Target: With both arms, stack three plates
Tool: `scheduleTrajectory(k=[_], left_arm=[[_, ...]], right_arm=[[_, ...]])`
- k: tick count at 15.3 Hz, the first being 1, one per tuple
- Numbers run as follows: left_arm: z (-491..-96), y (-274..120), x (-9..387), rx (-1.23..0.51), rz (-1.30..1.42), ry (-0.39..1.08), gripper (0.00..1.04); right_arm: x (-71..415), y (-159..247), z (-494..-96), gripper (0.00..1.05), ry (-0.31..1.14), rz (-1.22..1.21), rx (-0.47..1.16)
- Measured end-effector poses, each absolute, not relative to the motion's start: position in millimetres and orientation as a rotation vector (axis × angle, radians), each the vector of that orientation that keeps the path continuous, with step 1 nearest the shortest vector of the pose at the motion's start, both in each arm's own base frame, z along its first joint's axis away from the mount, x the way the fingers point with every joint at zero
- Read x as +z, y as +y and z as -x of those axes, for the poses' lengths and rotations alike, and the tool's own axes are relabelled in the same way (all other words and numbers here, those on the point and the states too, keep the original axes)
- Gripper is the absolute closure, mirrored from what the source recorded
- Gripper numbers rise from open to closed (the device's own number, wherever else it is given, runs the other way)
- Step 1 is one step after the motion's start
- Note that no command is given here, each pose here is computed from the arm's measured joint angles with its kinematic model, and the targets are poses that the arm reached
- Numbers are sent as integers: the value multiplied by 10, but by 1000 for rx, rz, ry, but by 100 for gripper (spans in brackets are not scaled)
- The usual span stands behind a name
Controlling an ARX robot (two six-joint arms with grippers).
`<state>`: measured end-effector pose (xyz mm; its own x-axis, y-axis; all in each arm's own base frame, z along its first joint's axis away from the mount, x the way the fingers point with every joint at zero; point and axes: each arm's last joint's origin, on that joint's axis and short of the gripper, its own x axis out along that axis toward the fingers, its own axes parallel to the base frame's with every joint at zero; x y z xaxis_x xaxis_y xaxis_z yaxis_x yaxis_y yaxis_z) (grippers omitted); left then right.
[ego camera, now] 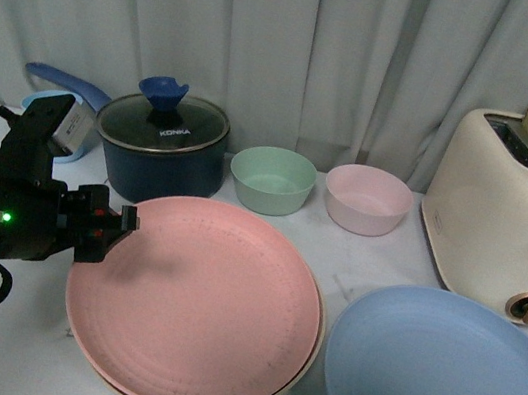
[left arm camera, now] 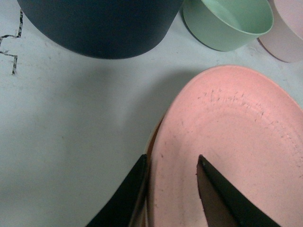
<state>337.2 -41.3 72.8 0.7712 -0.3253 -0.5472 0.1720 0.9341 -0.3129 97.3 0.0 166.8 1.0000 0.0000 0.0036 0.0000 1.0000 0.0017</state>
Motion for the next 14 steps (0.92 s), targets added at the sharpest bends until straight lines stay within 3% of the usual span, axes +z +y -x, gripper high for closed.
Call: scheduleTrajectory(k=[3,14], left_arm=[[-3297,-289,889,-271,283,598,33],[-3136,-117,1251,-241,281,463,5]], right_arm=[[1668,0,-973,6,-4,-2,0],[1668,0,-973,6,-4,-2,0]])
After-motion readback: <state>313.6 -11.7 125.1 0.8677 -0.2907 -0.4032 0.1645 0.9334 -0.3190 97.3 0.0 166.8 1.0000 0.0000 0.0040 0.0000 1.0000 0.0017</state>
